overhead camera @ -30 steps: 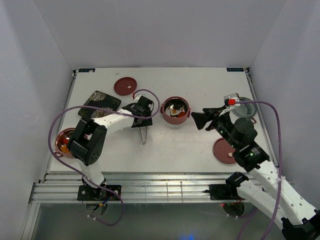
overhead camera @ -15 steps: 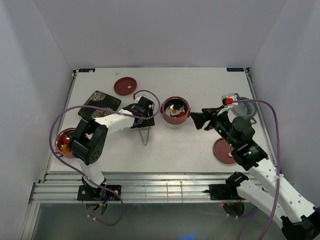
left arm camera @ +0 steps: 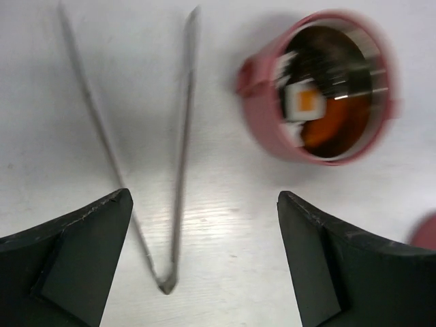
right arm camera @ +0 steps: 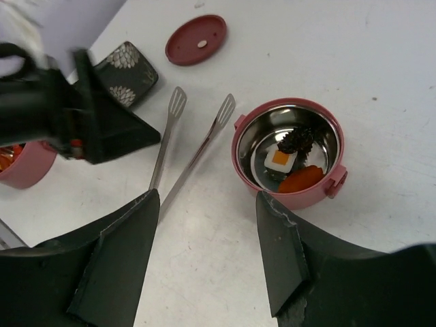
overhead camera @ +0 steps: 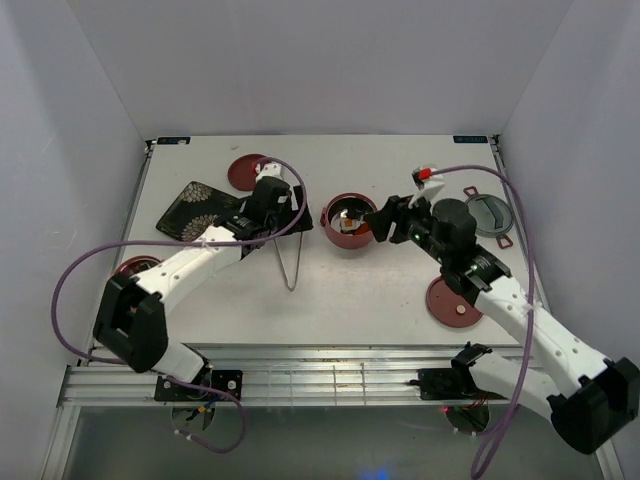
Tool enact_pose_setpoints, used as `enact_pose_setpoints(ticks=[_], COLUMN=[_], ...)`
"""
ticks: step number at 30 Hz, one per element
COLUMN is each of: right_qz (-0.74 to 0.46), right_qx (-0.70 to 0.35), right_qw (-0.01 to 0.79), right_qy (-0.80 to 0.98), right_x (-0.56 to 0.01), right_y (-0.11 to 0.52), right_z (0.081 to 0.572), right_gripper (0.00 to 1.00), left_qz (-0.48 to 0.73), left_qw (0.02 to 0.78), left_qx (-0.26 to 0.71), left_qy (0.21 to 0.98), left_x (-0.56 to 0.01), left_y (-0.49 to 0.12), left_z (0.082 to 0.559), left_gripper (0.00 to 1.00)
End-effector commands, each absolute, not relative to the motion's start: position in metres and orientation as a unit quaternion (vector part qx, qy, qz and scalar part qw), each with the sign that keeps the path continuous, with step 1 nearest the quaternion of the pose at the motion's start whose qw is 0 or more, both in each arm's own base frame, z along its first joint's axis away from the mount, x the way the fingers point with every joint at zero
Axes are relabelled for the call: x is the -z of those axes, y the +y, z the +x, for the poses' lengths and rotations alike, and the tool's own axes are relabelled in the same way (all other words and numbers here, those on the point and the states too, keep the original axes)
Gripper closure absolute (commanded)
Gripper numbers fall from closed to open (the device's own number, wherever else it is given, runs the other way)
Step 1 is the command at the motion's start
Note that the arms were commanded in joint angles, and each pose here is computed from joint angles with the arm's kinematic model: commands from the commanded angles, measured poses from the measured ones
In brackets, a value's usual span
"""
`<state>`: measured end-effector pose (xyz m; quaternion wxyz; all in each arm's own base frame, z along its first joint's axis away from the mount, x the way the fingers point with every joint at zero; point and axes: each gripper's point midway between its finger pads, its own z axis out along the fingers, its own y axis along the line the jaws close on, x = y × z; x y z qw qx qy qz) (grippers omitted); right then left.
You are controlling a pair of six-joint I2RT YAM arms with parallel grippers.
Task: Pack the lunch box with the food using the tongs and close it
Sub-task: Place the clamp at the center of the board, then pick up the box lid from the center of the board.
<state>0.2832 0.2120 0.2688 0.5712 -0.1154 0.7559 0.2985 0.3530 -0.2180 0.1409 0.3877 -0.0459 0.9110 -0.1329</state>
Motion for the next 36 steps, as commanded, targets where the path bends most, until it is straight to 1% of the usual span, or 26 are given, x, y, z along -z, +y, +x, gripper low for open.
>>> enact_pose_setpoints(ticks=[1, 3, 5, 6, 8, 9, 11, 13, 15, 16, 18, 19, 23, 24, 26, 27, 29, 32, 36], right_qz=[-0.11, -0.094, -0.074, -0.051, -0.02, 0.013, 0.049, 0.084, 0.098, 0.103, 0.112, 0.119, 0.154, 0.155, 0.163, 0.167, 0.165, 0.145, 0.135], right_qx=[-0.276, -0.244, -0.208, -0.184, -0.172, -0.159, -0.135, -0.079, -0.048, -0.044, -0.051, -0.076, -0.114, -0.116, -0.114, -0.109, -0.112, -0.116, -0.089], right_qw=[0.559, 0.552, 0.531, 0.525, 0.501, 0.494, 0.493, 0.499, 0.492, 0.489, 0.479, 0.472, 0.422, 0.404, 0.39, 0.369, 0.345, 0.322, 0.312], right_qy=[0.774, 0.792, 0.818, 0.829, 0.848, 0.855, 0.858, 0.859, 0.864, 0.865, 0.869, 0.87, 0.886, 0.894, 0.899, 0.908, 0.917, 0.928, 0.936], right_x=[-0.279, -0.277, -0.259, -0.249, -0.231, -0.221, -0.214, -0.208, -0.202, -0.2, -0.195, -0.191, -0.147, -0.126, -0.109, -0.09, -0.074, -0.064, -0.061], right_y=[0.217, 0.212, 0.195, 0.176, 0.15, 0.12, 0.088, 0.048, 0.029, 0.025, 0.026, 0.034, 0.046, 0.047, 0.047, 0.046, 0.049, 0.059, 0.06], right_z=[0.301, 0.32, 0.331, 0.345, 0.353, 0.362, 0.37, 0.377, 0.378, 0.379, 0.377, 0.374, 0.347, 0.332, 0.319, 0.307, 0.297, 0.287, 0.281], right_gripper=[0.35, 0.35, 0.36, 0.36, 0.39, 0.4, 0.44, 0.44, 0.43, 0.43, 0.44, 0.45, 0.46, 0.47, 0.49, 0.5, 0.5, 0.51, 0.51], left_qz=[-0.017, -0.016, -0.013, -0.015, -0.013, -0.013, -0.008, -0.004, 0.017, 0.018, 0.038, 0.032, 0.05, 0.055, 0.059, 0.057, 0.057, 0.05, 0.047], left_qw=[0.445, 0.46, 0.46, 0.465, 0.464, 0.468, 0.47, 0.495, 0.506, 0.522, 0.53, 0.541, 0.554, 0.556, 0.564, 0.568, 0.567, 0.567, 0.572], left_qx=[0.233, 0.262, 0.289, 0.301, 0.309, 0.303, 0.293, 0.274, 0.265, 0.243, 0.238, 0.221, 0.215, 0.214, 0.213, 0.22, 0.224, 0.23, 0.239], left_qy=[0.865, 0.848, 0.839, 0.832, 0.83, 0.83, 0.833, 0.825, 0.821, 0.818, 0.813, 0.811, 0.803, 0.801, 0.796, 0.791, 0.791, 0.789, 0.784], left_x=[-0.205, -0.21, -0.209, -0.204, -0.195, -0.187, -0.179, -0.177, -0.177, -0.177, -0.177, -0.178, -0.181, -0.181, -0.18, -0.181, -0.183, -0.184, -0.188], left_y=[-0.244, -0.246, -0.249, -0.247, -0.246, -0.24, -0.237, -0.231, -0.238, -0.231, -0.238, -0.233, -0.237, -0.238, -0.237, -0.237, -0.238, -0.236, -0.236], left_z=[0.35, 0.343, 0.333, 0.326, 0.317, 0.31, 0.301, 0.297, 0.285, 0.283, 0.27, 0.269, 0.25, 0.246, 0.241, 0.24, 0.239, 0.238, 0.236], left_gripper=[0.02, 0.02, 0.02, 0.02, 0.02, 0.02, 0.02, 0.02, 0.02, 0.02, 0.02, 0.02, 0.02, 0.02, 0.02, 0.02, 0.02, 0.02, 0.02])
